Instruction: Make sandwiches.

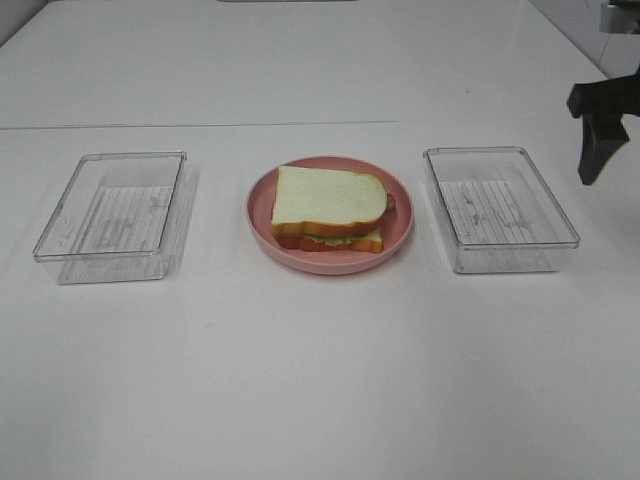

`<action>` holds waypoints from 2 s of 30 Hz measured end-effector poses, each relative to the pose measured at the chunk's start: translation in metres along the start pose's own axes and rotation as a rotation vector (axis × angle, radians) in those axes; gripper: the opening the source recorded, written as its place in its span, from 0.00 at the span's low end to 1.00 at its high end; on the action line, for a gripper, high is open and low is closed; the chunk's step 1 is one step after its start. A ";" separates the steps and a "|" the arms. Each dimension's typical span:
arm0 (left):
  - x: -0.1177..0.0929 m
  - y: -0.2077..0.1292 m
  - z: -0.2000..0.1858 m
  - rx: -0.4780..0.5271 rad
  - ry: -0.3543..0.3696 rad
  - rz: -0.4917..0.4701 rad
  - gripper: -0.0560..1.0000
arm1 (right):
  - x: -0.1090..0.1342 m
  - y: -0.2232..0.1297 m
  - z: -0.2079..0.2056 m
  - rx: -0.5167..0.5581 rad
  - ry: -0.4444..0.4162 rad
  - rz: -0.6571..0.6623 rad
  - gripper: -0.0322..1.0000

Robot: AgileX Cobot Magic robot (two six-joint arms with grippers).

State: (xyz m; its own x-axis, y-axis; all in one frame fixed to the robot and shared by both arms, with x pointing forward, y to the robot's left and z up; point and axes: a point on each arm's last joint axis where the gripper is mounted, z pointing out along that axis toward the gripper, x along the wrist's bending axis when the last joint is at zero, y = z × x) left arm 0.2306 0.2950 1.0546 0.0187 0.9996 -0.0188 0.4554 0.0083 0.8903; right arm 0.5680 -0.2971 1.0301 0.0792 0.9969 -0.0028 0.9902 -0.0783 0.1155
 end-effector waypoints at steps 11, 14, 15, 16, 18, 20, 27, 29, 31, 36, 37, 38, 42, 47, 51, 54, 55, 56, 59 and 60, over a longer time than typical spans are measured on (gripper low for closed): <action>0.000 0.000 0.000 0.000 0.000 0.000 0.90 | -0.013 -0.153 -0.054 -0.226 0.034 0.014 0.80; 0.000 0.000 0.000 0.000 0.000 0.000 0.90 | -0.016 -0.188 -0.069 -0.341 0.045 0.016 0.81; 0.000 0.000 0.000 0.000 0.000 0.000 0.90 | -0.016 -0.188 -0.069 -0.341 0.045 0.016 0.81; 0.000 0.000 0.000 0.000 0.000 0.000 0.90 | -0.017 -0.199 -0.074 -0.385 0.049 0.017 0.81; 0.000 0.000 0.000 0.000 0.000 0.000 0.90 | -0.018 -0.219 -0.080 -0.447 0.062 0.020 0.81; 0.000 0.000 0.000 0.000 0.000 0.000 0.90 | -0.021 -0.248 -0.086 -0.549 0.073 0.024 0.81; 0.000 0.000 0.000 0.000 0.000 0.000 0.90 | -0.026 -0.302 -0.081 -0.763 0.074 0.009 0.81; 0.000 0.000 0.000 0.000 0.000 0.000 0.90 | -0.027 -0.307 -0.079 -0.784 0.071 0.010 0.81; 0.000 0.000 0.000 0.000 0.000 0.000 0.90 | -0.030 -0.322 -0.069 -0.848 0.057 0.011 0.81; 0.000 0.000 0.000 0.000 0.000 0.000 0.90 | -0.033 -0.333 -0.053 -0.889 0.039 0.011 0.81; 0.000 0.000 0.000 0.000 0.000 0.000 0.90 | -0.033 -0.333 -0.053 -0.889 0.039 0.011 0.81; 0.000 0.000 0.000 0.000 0.000 0.000 0.90 | -0.032 -0.332 -0.049 -0.877 0.038 0.011 0.81; 0.000 0.000 0.000 0.000 0.000 0.000 0.90 | -0.032 -0.329 -0.045 -0.882 0.036 0.009 0.80; 0.000 0.000 0.000 0.000 0.000 0.000 0.90 | -0.032 -0.328 -0.044 -0.889 0.036 0.008 0.80; 0.000 0.000 0.000 0.000 0.000 0.000 0.90 | -0.032 -0.328 -0.044 -0.890 0.036 0.008 0.80; 0.000 0.000 0.000 0.000 0.000 0.000 0.90 | -0.032 -0.328 -0.044 -0.890 0.036 0.008 0.80; 0.000 0.000 0.000 0.000 0.000 0.000 0.90 | -0.032 -0.328 -0.044 -0.890 0.036 0.008 0.80; 0.000 0.000 0.000 0.000 0.000 0.000 0.90 | -0.032 -0.328 -0.044 -0.891 0.036 0.008 0.80; 0.000 0.000 0.000 0.000 0.000 0.000 0.90 | -0.032 -0.328 -0.044 -0.892 0.035 0.008 0.80; 0.000 0.000 0.000 0.000 0.000 0.000 0.90 | -0.032 -0.328 -0.044 -0.892 0.035 0.008 0.80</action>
State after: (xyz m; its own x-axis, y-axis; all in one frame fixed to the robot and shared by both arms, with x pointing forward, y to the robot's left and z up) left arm 0.2306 0.2950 1.0546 0.0187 0.9996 -0.0188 0.4554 0.0083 0.8903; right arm 0.2358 -0.3030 1.0361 0.0681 0.9972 0.0300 0.5305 -0.0616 0.8454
